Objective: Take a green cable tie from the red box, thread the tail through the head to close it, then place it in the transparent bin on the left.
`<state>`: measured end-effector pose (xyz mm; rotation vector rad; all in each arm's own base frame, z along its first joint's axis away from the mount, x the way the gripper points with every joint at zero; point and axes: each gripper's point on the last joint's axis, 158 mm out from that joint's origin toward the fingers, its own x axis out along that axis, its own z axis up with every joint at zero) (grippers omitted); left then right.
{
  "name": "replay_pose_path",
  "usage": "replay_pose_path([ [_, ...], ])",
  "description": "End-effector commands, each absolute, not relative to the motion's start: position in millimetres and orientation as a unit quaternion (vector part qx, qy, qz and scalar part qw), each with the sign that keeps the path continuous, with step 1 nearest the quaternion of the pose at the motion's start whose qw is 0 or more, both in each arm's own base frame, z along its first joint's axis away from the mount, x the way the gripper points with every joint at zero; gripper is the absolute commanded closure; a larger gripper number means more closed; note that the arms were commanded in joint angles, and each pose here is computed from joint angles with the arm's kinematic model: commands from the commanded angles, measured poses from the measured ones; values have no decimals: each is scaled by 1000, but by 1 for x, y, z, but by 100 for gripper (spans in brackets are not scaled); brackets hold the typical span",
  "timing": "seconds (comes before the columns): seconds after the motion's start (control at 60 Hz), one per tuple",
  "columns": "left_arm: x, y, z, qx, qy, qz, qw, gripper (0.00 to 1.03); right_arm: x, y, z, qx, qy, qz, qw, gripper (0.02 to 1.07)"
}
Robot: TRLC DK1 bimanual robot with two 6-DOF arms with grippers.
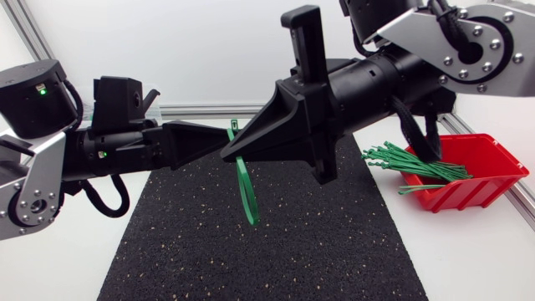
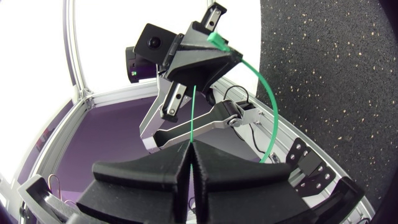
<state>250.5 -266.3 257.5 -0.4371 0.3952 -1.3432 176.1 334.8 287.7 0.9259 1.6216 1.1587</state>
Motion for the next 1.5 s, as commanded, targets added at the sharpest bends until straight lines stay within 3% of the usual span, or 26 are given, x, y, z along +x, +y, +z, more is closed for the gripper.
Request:
replay_pose_path([
  [0.0,249,-263,258,-205,178,-610,744,100,189,338,288,384,649,463,465,102],
  [0.2,252,-259,257,-198,168,-607,751,100,209,338,286,400,579,476,528,102],
  [0.4,254,-259,255,-195,165,-607,752,100,209,333,271,408,590,461,523,102],
  [1.483,251,-254,257,-194,124,-622,749,100,195,348,279,395,600,474,509,102],
])
